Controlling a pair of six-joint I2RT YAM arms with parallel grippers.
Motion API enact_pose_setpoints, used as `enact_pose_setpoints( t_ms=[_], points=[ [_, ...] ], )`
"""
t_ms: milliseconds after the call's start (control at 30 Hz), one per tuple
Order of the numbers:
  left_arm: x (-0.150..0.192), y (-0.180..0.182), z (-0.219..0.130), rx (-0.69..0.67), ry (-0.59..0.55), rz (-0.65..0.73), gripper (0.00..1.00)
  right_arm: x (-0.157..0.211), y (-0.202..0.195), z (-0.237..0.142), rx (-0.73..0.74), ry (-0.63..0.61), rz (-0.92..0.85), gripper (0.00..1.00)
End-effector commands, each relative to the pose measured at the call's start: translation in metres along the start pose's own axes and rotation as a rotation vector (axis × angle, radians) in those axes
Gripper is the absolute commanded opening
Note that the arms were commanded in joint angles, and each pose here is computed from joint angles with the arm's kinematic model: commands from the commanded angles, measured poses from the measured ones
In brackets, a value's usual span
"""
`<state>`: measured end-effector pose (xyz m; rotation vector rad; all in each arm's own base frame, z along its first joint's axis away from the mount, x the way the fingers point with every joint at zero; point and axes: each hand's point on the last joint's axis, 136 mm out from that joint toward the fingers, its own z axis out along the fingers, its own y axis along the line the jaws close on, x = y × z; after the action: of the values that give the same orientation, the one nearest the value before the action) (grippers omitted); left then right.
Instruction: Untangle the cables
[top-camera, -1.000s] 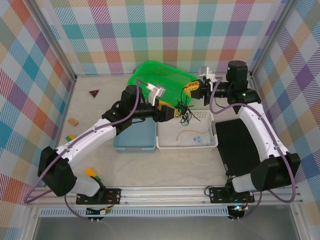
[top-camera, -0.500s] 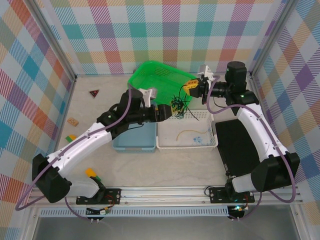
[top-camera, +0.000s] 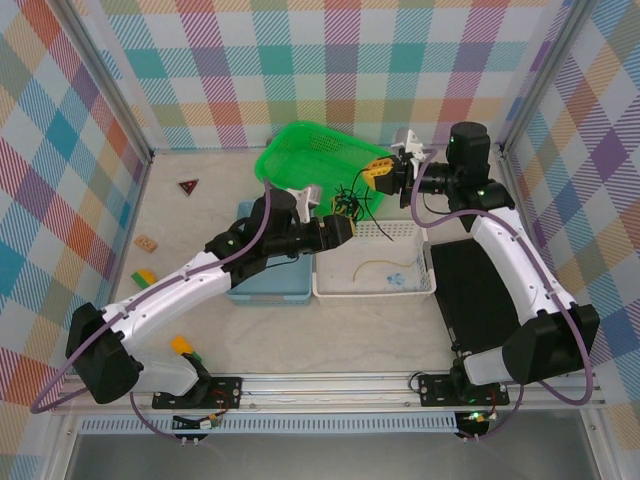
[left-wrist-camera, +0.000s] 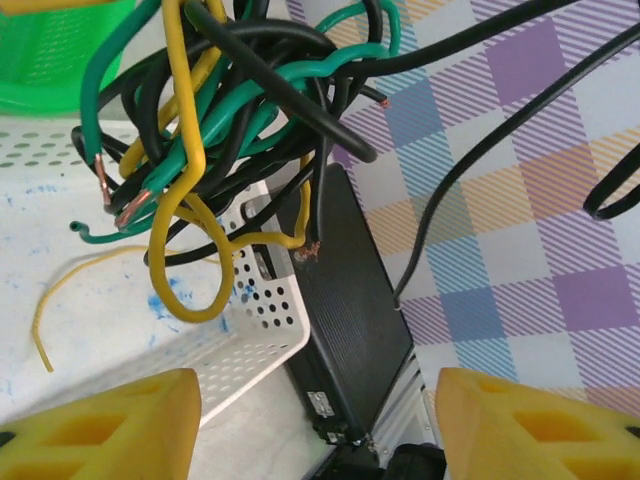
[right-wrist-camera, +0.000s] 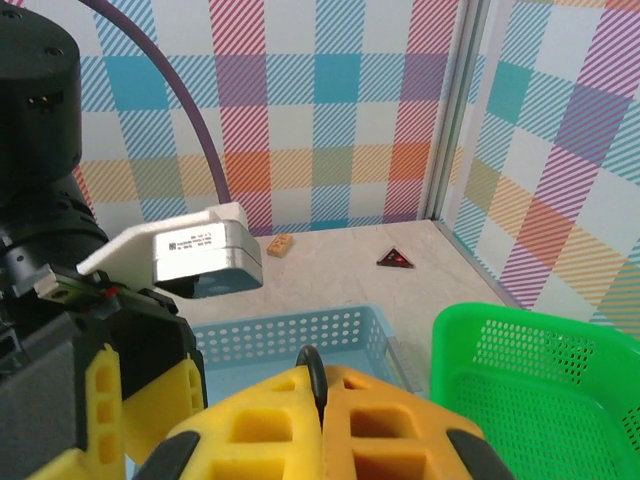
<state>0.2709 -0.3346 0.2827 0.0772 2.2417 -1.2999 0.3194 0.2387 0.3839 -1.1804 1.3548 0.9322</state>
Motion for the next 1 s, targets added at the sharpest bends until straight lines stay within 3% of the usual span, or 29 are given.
enact_pose_setpoints(
  t_ms=[0, 333, 633, 967],
  points=[
    [-0.006, -0.002, 0.002, 0.009, -0.046, -0.013, 0.59, -0.014, 0.004, 0.002, -0.018, -0.031, -0.029, 0.0],
    [-0.016, 0.004, 0.004, -0.018, -0.108, -0.038, 0.5, -0.017, 0.009, 0.003, -0.027, -0.042, -0.005, 0.0],
    [-0.027, -0.005, 0.008, 0.04, -0.16, -0.023, 0.42, -0.017, 0.01, 0.011, -0.03, -0.065, 0.036, 0.0],
    [-0.031, -0.003, 0.006, 0.0, -0.173, 0.023, 0.18, -0.014, 0.002, 0.011, 0.02, -0.036, 0.094, 0.0]
  ],
)
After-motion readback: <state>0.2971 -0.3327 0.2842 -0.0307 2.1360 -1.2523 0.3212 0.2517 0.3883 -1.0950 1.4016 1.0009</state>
